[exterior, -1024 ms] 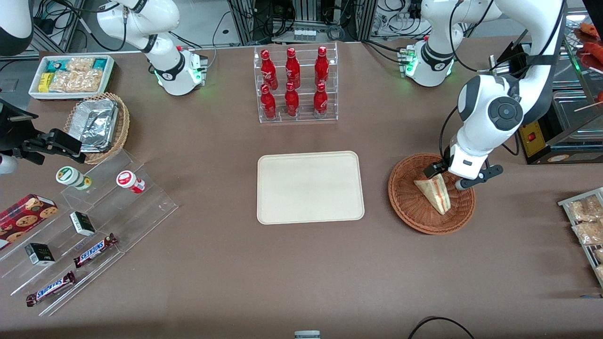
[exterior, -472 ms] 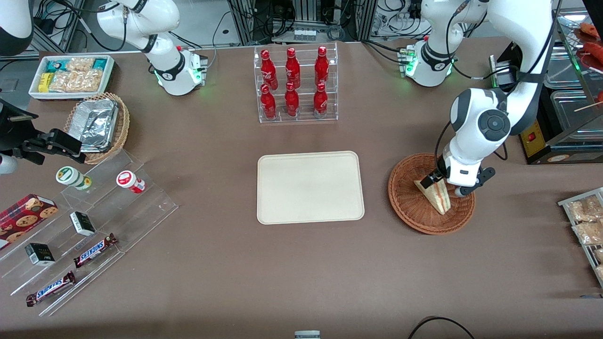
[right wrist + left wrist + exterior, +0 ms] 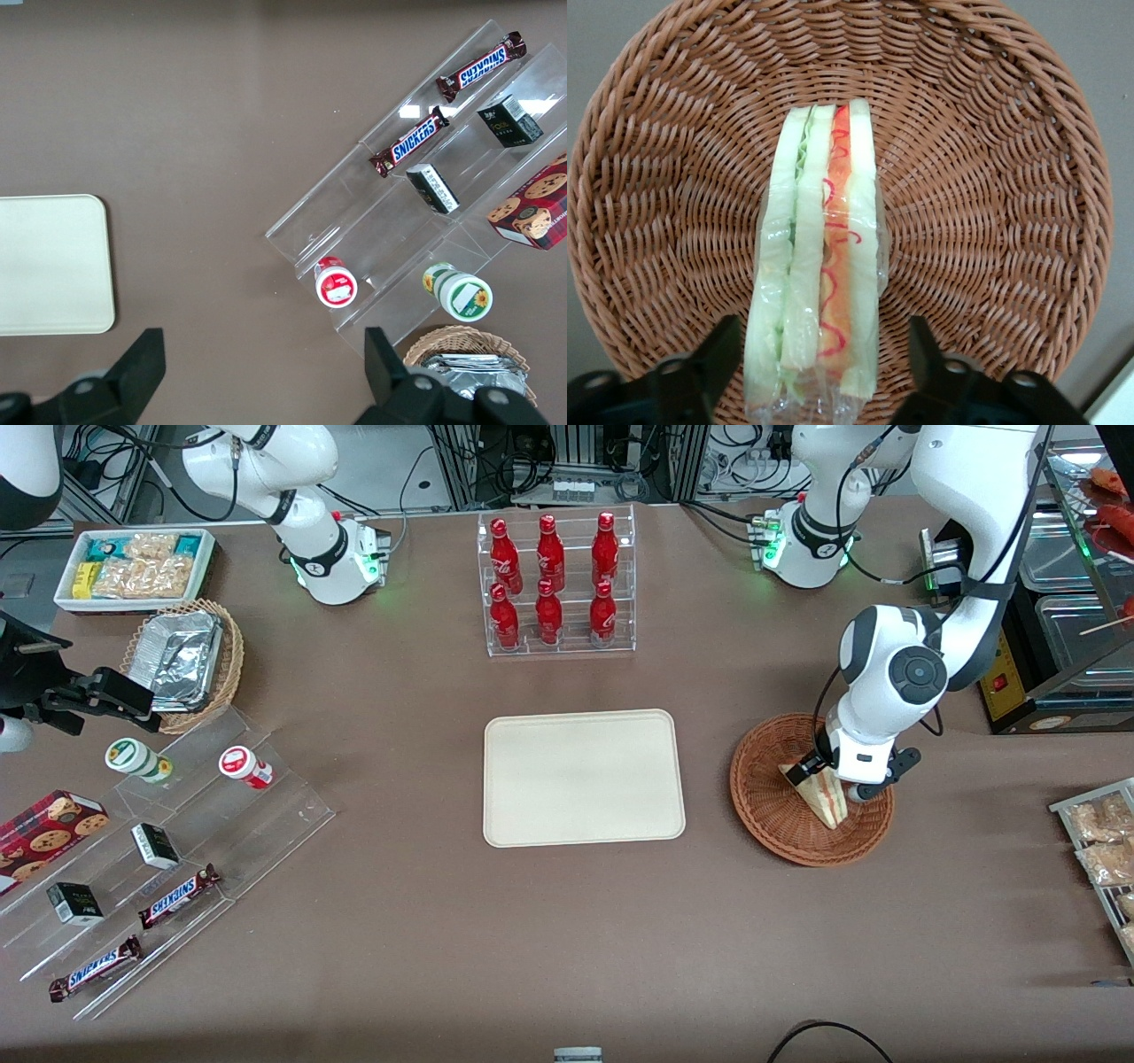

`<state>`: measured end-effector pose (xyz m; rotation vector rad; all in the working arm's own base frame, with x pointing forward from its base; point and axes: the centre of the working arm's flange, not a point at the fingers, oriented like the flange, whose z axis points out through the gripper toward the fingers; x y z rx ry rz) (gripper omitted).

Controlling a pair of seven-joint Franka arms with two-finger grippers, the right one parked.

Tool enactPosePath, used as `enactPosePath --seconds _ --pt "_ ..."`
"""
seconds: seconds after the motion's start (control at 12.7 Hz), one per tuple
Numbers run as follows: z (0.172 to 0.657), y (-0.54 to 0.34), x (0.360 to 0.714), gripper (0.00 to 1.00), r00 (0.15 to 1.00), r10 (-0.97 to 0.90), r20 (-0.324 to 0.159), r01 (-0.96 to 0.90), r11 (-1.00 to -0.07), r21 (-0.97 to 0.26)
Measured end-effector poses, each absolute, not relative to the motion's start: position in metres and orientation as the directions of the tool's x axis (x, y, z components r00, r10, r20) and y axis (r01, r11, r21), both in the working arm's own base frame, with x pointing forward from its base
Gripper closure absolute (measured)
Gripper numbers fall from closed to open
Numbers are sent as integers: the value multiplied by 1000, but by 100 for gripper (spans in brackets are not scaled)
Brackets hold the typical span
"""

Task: Place sandwich from basket to tray
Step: 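Lower the open left gripper around the sandwich and close it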

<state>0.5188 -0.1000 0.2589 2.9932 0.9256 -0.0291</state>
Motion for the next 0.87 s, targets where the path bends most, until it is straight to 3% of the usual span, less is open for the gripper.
enactPosePath --seconds 0.16,0.47,0.63,0.87 --pt "259 -99 519 47 825 565 -20 566 -825 2" --pt "263 -100 521 81 832 555 -17 555 -832 -2" --pt "277 -107 525 83 849 526 -47 523 -850 -55" --pt "336 -151 538 85 879 459 -126 442 -886 -142"
